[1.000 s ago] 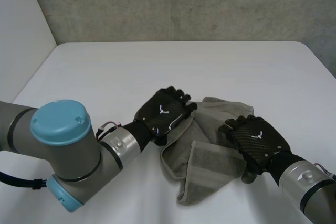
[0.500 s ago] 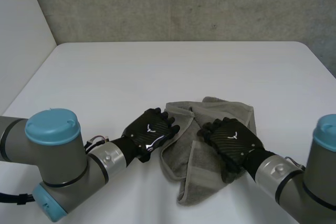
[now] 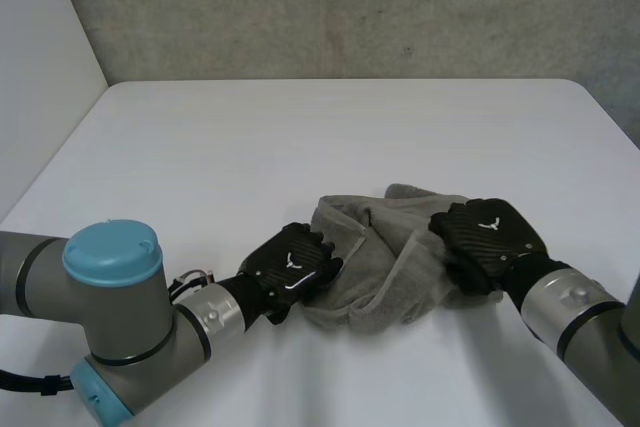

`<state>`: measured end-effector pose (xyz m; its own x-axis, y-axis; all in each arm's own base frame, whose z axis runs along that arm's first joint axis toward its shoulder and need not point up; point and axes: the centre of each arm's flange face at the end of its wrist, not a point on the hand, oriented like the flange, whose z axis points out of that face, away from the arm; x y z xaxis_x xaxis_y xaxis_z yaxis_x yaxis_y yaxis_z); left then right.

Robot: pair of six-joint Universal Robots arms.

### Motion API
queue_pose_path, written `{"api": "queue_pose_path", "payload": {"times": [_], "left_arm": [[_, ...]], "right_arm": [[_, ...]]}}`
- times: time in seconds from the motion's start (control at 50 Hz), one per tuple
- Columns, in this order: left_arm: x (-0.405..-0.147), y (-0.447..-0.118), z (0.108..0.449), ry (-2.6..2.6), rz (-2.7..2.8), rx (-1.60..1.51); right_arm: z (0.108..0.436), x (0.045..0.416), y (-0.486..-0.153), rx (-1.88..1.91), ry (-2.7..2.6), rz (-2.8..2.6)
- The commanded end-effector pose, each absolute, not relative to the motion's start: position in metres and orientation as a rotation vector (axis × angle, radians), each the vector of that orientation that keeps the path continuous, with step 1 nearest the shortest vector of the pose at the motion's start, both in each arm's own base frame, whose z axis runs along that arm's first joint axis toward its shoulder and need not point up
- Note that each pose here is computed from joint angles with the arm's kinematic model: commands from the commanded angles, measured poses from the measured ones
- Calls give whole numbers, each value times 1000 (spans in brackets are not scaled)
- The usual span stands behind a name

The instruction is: Fold the towel.

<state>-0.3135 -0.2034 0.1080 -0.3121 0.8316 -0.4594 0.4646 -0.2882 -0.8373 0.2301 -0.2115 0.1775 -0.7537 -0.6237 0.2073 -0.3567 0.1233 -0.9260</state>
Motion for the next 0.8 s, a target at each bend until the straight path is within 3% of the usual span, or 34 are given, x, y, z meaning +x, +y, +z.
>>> {"api": "queue_pose_path", "payload": {"times": [0.02,0.4,0.8], "left_arm": [[-317,-205,109,-1606,1676,-1605],[-317,-197,105,-1594,1647,-1617],[-311,-190,106,-1594,1652,-1616]], "right_arm": [[177,225,-210,-961,2184,-1680],[172,228,-202,-977,2187,-1649],[159,230,-151,-1273,2068,-1581]]}}
